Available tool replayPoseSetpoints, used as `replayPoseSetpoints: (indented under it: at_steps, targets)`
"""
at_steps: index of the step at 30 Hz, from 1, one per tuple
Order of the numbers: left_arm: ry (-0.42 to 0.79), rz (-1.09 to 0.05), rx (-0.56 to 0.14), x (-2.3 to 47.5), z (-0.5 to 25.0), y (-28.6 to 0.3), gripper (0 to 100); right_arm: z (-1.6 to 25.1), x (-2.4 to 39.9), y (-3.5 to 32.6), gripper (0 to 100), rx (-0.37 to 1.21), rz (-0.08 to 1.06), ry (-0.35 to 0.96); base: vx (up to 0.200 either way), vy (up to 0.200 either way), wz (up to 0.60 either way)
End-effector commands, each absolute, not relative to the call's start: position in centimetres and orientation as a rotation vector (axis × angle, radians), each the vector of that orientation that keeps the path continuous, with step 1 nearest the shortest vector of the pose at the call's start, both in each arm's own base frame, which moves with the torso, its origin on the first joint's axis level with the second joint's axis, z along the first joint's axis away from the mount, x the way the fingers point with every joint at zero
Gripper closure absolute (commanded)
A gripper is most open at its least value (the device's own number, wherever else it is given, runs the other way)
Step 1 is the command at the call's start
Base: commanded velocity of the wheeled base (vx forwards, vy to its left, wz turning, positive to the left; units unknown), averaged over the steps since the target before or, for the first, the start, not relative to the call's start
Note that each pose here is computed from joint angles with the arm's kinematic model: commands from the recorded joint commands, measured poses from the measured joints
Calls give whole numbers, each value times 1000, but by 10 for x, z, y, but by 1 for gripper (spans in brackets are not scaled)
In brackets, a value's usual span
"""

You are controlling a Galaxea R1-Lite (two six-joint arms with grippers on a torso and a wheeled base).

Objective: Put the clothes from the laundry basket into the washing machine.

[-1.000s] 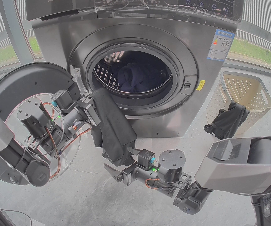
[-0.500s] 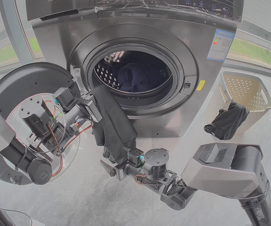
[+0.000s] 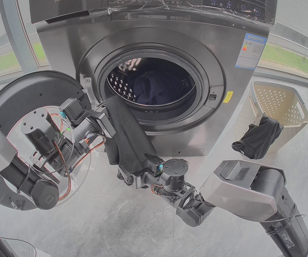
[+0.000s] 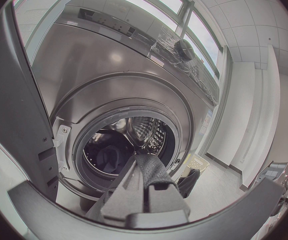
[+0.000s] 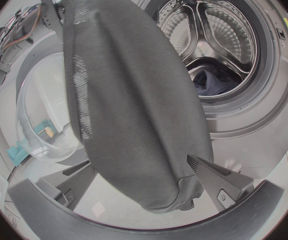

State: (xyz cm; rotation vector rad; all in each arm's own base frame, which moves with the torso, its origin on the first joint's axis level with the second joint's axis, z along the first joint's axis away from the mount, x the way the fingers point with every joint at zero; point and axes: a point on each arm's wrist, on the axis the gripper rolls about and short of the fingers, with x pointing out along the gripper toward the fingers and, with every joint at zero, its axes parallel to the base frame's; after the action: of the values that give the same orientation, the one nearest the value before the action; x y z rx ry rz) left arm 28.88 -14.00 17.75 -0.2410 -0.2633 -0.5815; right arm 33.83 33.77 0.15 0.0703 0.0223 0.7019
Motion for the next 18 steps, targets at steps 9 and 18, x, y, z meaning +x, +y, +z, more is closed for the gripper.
replayPoseSetpoints:
  at_steps: [9, 18]
  targets:
    - [-262, -576, -239, 289, 177, -138, 100, 21, 347, 317, 100, 87, 654, -8, 0, 0, 0]
    - [-249, -552, -233, 289, 174, -129, 100, 95, 324, 238, 100, 113, 575, -78, 0, 0, 0]
